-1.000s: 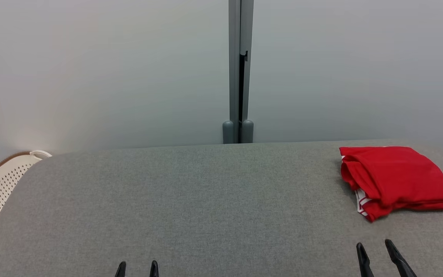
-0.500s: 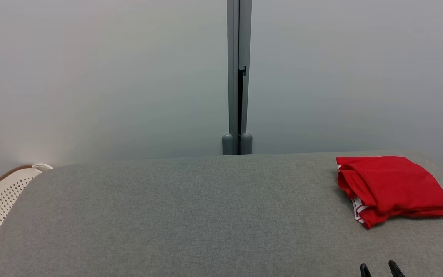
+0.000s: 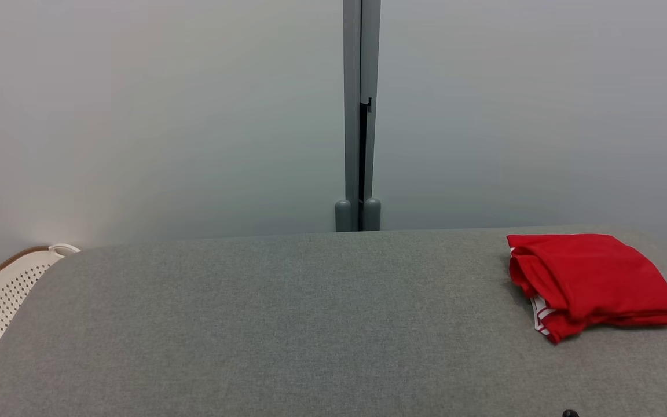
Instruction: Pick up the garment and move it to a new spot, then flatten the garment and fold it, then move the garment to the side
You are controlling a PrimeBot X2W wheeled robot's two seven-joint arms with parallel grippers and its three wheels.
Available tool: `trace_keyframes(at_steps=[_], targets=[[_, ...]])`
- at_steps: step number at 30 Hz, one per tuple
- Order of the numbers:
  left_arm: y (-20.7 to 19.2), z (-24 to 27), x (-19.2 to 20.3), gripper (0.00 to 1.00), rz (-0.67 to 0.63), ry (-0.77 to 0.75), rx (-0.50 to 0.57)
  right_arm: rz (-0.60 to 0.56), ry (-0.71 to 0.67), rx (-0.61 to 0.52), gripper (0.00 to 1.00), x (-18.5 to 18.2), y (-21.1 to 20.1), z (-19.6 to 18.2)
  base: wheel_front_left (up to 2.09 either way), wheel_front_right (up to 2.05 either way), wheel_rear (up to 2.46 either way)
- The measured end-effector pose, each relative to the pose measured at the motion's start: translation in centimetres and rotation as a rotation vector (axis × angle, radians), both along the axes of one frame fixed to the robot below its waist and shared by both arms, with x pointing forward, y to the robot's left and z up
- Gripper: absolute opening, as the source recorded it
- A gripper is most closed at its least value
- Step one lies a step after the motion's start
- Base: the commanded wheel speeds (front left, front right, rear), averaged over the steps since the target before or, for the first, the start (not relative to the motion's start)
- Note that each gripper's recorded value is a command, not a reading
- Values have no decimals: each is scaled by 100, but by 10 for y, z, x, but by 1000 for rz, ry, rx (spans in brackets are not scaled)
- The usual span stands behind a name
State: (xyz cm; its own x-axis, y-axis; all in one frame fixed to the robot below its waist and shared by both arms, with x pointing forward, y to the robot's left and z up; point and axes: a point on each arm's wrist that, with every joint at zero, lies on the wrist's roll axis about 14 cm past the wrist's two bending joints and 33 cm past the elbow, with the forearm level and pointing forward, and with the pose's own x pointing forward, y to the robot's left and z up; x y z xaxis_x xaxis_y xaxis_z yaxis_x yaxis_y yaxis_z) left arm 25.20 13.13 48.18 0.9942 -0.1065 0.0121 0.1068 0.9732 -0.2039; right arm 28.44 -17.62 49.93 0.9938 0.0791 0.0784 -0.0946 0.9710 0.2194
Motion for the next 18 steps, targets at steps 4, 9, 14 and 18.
trace_keyframes(at_steps=[4,9,14,18], targets=[[6,-2,6,0,21,26,-73,-13,21,73,0,3,-3,-3,0,0,0],[11,-3,14,0,35,46,-159,-26,32,159,0,10,-6,-1,0,0,0],[16,-4,23,0,47,63,-242,-38,43,244,0,17,-10,-1,0,0,0],[20,-4,29,0,59,73,-304,-45,48,308,0,22,-12,0,0,0,0]])
